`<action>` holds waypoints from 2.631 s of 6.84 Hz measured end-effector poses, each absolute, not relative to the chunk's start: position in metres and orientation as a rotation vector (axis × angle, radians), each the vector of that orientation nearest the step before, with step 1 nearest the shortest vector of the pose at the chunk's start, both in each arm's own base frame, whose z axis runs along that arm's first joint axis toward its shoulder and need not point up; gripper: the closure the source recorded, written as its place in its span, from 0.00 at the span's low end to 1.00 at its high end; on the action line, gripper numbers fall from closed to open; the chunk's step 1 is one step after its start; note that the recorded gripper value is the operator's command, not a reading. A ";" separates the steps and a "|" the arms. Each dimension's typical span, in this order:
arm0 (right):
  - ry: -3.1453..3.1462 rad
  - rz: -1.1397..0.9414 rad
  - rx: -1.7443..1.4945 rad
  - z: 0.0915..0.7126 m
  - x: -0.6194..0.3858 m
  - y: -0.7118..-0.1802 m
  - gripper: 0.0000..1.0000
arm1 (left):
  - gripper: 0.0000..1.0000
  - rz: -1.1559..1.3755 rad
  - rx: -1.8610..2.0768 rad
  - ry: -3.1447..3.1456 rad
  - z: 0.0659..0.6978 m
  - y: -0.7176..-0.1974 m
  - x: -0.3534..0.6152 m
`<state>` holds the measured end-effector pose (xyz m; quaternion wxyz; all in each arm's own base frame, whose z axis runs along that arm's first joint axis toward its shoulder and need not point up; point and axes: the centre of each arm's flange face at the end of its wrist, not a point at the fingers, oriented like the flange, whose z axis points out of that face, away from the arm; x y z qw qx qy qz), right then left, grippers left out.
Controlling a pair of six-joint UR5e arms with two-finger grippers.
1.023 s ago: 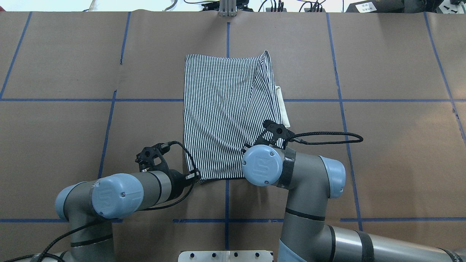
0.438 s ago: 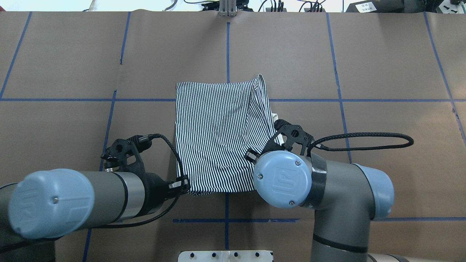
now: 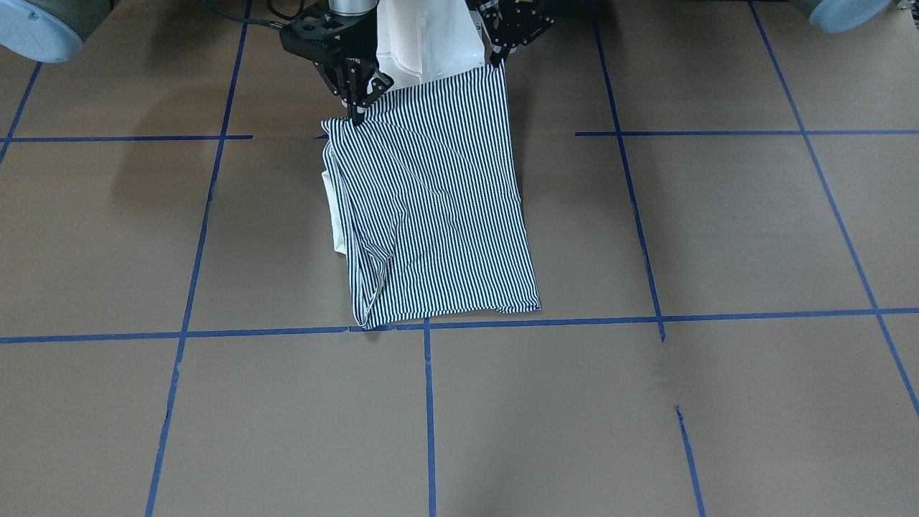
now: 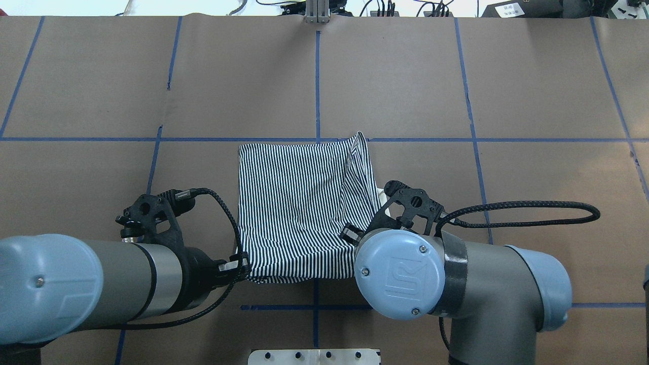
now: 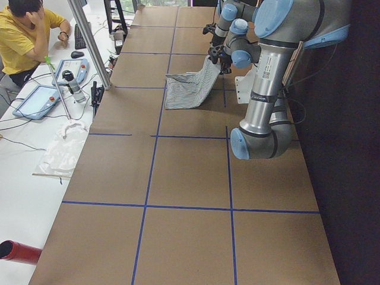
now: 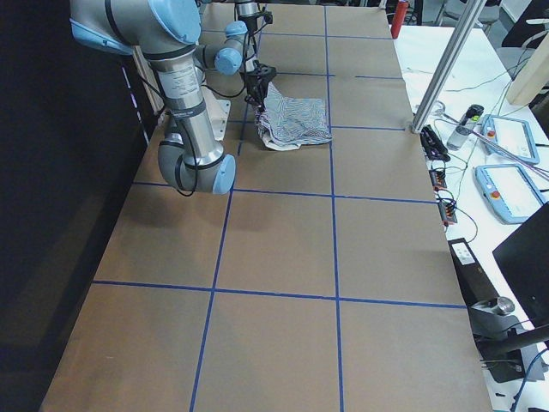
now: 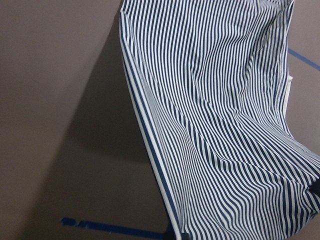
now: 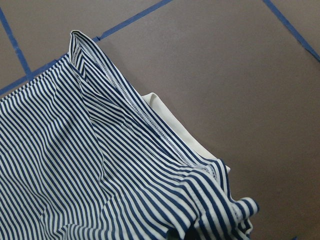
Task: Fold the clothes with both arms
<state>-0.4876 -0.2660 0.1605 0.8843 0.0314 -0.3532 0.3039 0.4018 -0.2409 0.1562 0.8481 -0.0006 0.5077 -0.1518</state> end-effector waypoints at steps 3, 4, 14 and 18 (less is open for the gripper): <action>-0.722 0.669 0.100 0.144 -0.519 -0.313 1.00 | 1.00 -0.315 0.092 0.977 0.173 -0.299 0.429; -0.728 0.687 0.116 0.146 -0.539 -0.342 1.00 | 1.00 -0.317 0.128 0.950 0.176 -0.325 0.435; -0.675 0.714 0.178 0.202 -0.609 -0.471 0.00 | 0.01 -0.345 0.288 0.866 0.269 -0.507 0.496; -0.710 0.635 0.137 0.176 -0.598 -0.480 0.00 | 0.00 -0.094 0.364 0.894 0.268 -0.492 0.458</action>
